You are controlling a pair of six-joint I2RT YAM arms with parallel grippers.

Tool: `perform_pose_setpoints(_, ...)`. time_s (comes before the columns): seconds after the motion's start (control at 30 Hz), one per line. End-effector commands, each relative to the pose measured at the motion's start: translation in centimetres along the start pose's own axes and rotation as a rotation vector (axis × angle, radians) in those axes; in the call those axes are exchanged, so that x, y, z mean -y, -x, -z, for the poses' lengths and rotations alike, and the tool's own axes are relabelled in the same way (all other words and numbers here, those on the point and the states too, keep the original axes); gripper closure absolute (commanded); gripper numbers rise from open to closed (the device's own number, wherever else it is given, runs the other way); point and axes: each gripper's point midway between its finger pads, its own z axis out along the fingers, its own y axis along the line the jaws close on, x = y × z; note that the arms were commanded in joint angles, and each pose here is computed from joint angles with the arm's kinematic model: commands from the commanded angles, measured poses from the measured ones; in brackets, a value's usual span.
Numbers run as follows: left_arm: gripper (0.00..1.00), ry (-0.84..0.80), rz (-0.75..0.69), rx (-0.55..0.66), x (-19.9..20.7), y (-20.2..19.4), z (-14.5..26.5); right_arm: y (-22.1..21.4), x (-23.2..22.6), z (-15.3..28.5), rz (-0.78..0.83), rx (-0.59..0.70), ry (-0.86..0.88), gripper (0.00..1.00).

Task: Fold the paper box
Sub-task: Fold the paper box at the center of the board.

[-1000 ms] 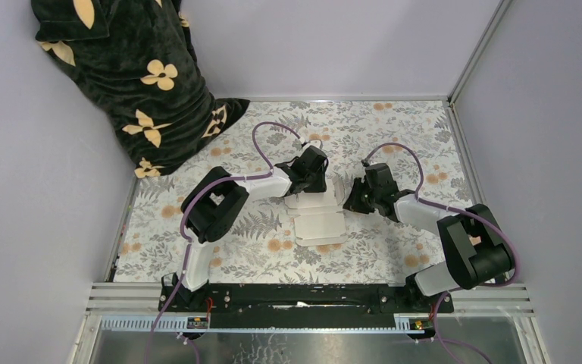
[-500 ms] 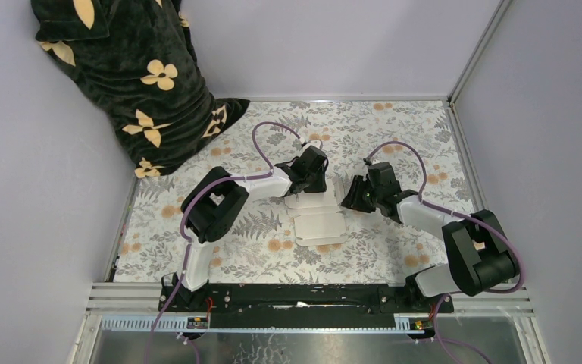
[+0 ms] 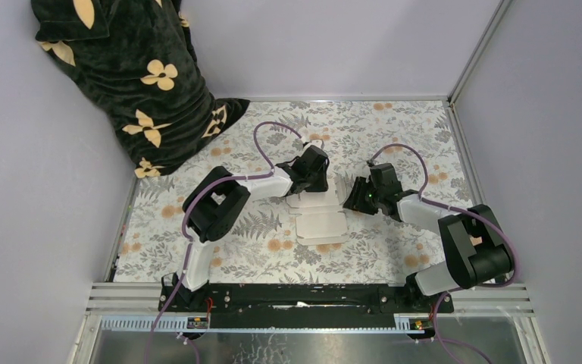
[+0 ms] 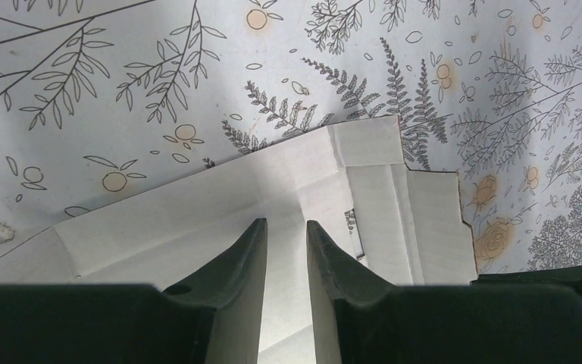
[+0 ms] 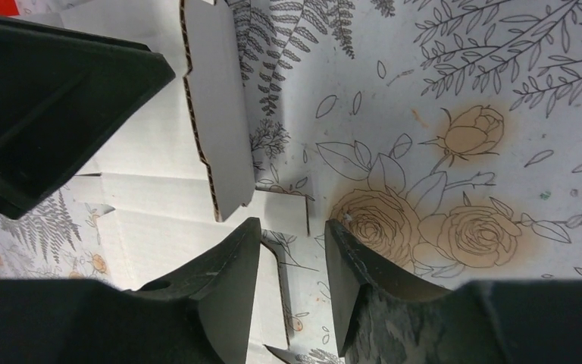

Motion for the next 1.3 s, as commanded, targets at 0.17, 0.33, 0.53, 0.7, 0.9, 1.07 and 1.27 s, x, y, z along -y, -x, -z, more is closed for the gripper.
perform_pose_setpoints(0.17,0.67,0.094,-0.033,-0.175,-3.5,-6.2,-1.9,-0.3,-0.8,-0.6,-0.022,-0.004,0.067,0.61)
perform_pose_setpoints(0.33,0.67,0.091,-0.028,-0.182,-3.6,-6.5,-2.1,-0.1,-1.4,-0.3,-0.019,0.008,0.097,0.64)
perform_pose_setpoints(0.53,0.67,0.092,-0.028,-0.189,-3.7,-6.8,-2.3,0.4,-1.7,0.3,-0.004,0.028,0.109,0.72)
perform_pose_setpoints(0.7,0.67,0.094,-0.027,-0.193,-3.8,-7.0,-2.5,0.7,-1.5,0.9,0.012,0.047,0.085,0.76)
perform_pose_setpoints(0.9,0.67,0.094,-0.026,-0.2,-3.8,-7.3,-2.6,1.1,-1.8,1.6,0.02,0.064,0.089,0.76)
perform_pose_setpoints(1.07,0.68,0.094,-0.025,-0.205,-3.8,-7.6,-2.6,1.1,-2.2,1.6,0.015,0.064,0.112,0.76)
perform_pose_setpoints(1.27,0.68,0.093,-0.024,-0.205,-3.8,-7.7,-2.6,1.0,-2.8,1.5,0.013,0.061,0.134,0.77)
